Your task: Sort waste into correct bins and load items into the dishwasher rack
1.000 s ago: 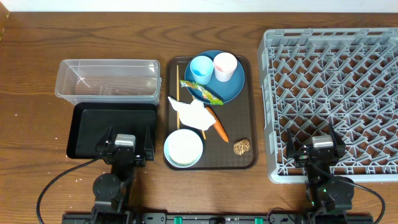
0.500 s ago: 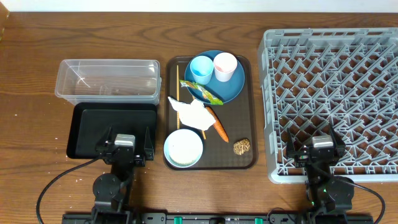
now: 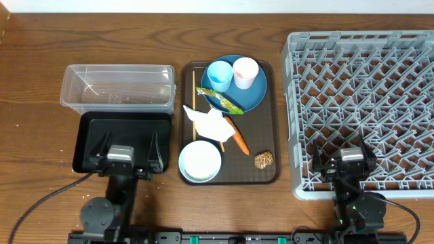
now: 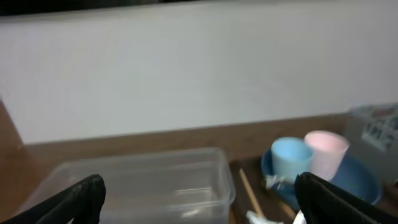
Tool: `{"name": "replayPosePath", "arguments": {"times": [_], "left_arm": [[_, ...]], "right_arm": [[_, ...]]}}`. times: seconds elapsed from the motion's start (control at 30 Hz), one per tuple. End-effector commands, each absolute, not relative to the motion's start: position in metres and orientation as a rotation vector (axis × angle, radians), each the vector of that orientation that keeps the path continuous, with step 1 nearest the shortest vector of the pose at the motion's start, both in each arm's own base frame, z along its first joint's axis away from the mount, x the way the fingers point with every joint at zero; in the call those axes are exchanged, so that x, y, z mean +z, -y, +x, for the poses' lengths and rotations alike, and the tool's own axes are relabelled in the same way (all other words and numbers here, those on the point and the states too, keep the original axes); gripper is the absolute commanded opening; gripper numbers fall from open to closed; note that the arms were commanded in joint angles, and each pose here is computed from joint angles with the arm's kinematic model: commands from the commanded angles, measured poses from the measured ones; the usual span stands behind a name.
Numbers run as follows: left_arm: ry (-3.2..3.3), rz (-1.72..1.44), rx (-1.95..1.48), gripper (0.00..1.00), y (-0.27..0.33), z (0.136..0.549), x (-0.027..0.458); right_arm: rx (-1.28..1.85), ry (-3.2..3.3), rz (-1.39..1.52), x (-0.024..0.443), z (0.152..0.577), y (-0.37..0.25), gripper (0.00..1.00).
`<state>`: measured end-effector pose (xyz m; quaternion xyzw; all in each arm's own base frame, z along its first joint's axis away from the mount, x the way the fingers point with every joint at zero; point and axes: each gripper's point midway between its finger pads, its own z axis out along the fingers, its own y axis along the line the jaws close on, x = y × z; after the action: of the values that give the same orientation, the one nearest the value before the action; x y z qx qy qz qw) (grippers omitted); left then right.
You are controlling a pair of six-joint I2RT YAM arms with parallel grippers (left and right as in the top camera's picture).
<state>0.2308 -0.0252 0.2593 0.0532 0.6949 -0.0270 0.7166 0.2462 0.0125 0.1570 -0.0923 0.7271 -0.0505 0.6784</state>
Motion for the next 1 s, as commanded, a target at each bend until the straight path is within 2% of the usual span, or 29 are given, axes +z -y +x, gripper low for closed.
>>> {"name": "replayPosePath", "arguments": {"times": [0.0,0.63,0.77,0.97], "left_arm": [[-1.530,0.169,-0.131,0.98,0.039,0.229,0.291],[-2.214,0.348,-0.499,0.98,0.095,0.274,0.362],[-2.232,0.408,-0.660,0.98,0.116,0.277,0.362],[-2.244,0.410,-0.649,0.98,0.115,0.283,0.358]], "right_arm": [[-0.121,-1.638,-0.209,0.156,0.246,-0.011,0.99],[-0.121,-1.638,-0.209,0.156,0.246,-0.011,0.99],[-0.121,-1.638,-0.209,0.156,0.246,-0.011,0.99],[-0.121,-1.638,-0.209,0.156,0.246,-0.011,0.99]]}}
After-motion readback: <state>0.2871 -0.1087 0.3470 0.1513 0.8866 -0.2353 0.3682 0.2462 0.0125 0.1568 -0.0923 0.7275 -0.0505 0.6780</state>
